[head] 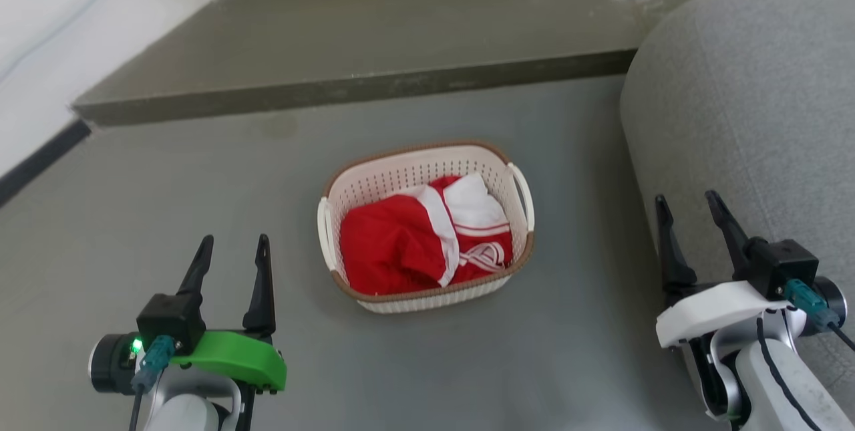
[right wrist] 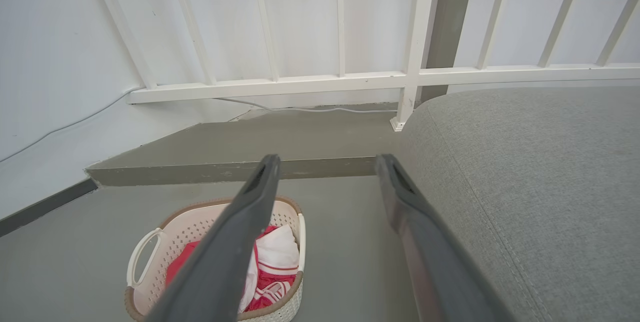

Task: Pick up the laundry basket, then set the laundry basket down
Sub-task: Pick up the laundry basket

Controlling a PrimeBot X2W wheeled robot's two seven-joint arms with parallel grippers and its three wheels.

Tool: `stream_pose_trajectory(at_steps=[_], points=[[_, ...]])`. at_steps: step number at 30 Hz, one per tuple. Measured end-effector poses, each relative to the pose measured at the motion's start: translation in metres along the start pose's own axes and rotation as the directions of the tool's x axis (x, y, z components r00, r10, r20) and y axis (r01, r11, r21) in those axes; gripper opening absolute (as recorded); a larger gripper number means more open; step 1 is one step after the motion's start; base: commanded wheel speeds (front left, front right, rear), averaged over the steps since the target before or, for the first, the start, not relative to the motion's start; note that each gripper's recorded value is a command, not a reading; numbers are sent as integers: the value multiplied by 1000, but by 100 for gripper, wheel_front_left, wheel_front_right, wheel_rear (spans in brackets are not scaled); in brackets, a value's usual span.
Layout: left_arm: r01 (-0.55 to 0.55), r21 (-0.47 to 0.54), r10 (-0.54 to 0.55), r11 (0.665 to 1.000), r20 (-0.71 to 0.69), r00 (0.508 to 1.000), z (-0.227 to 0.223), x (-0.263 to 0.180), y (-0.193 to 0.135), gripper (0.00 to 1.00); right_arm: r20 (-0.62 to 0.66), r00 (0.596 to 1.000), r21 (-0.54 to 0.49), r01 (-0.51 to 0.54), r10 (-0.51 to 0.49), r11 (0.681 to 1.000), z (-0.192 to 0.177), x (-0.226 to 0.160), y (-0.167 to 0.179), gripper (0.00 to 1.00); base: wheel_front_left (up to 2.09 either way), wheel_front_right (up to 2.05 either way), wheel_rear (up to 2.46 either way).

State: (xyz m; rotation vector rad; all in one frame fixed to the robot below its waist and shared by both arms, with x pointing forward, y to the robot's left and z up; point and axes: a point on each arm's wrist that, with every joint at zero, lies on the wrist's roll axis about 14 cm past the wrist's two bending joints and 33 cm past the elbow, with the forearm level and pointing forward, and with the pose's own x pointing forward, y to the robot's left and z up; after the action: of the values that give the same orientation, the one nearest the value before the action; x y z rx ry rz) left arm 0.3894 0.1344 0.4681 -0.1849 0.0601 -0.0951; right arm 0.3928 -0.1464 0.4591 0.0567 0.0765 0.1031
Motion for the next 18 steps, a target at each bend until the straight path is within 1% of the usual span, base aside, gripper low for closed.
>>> stream_pose_trajectory(at_steps=[9,18], points=[[11,-11,-12,1000,-36,999,-16,24,1,100,-43,999,9,-1,1,1000,-18,23,-2,100,0,0,0],[22,-27,-24,999,-90,996,-42,47,2,100,-94,995,9,-15,16,1000,-43,45,0,100,0,0,0]])
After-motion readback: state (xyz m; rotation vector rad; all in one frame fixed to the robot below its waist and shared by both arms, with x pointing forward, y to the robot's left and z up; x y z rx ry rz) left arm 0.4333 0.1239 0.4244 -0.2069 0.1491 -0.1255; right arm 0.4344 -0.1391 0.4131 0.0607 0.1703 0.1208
